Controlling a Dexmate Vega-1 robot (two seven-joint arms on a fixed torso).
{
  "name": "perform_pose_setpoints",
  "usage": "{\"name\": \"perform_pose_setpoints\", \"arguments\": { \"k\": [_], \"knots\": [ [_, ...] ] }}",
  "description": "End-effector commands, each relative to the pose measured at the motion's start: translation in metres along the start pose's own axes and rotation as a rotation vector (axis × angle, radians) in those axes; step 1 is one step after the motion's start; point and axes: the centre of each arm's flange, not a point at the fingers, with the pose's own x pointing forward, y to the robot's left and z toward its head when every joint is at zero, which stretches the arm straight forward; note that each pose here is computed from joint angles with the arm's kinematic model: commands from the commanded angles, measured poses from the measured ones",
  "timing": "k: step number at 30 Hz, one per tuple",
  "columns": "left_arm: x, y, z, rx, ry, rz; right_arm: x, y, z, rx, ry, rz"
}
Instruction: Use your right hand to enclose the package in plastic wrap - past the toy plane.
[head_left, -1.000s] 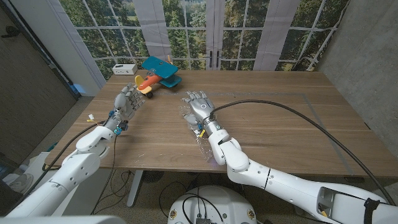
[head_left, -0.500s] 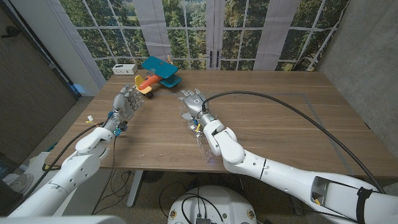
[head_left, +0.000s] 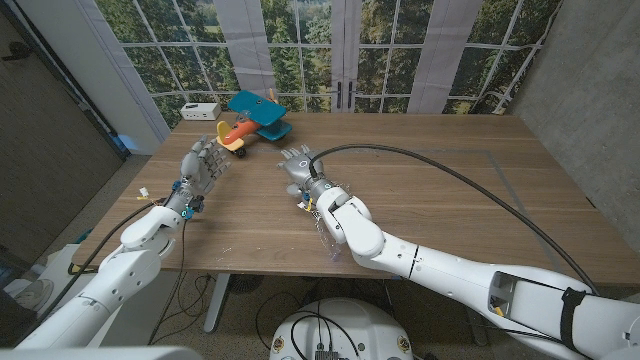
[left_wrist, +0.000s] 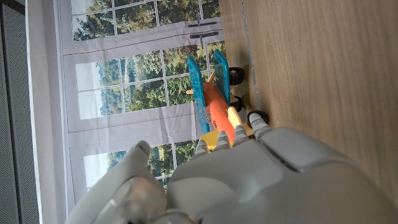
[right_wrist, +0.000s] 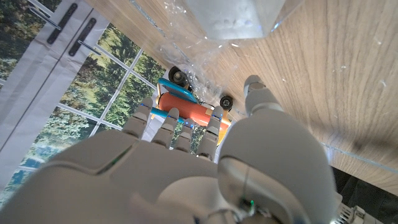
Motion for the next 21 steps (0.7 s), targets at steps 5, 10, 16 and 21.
{"name": "perform_pose_setpoints", "arguments": {
  "k": [5, 10, 16, 21],
  "knots": [
    [-0.006, 0.003, -0.002, -0.002, -0.002, 0.007, 0.019, 0.008, -0.003, -0.082, 0.094, 0.031],
    [-0.006, 0.003, -0.002, -0.004, -0.004, 0.004, 0.017, 0.007, -0.01, -0.087, 0.141, -0.008],
    [-0.001, 0.002, -0.001, -0.003, -0.002, -0.006, 0.011, 0.01, -0.015, -0.063, 0.166, -0.126],
    [0.002, 0.002, -0.001, -0.001, 0.003, -0.011, 0.007, 0.011, -0.018, -0.018, 0.171, -0.175]
  ]
}}
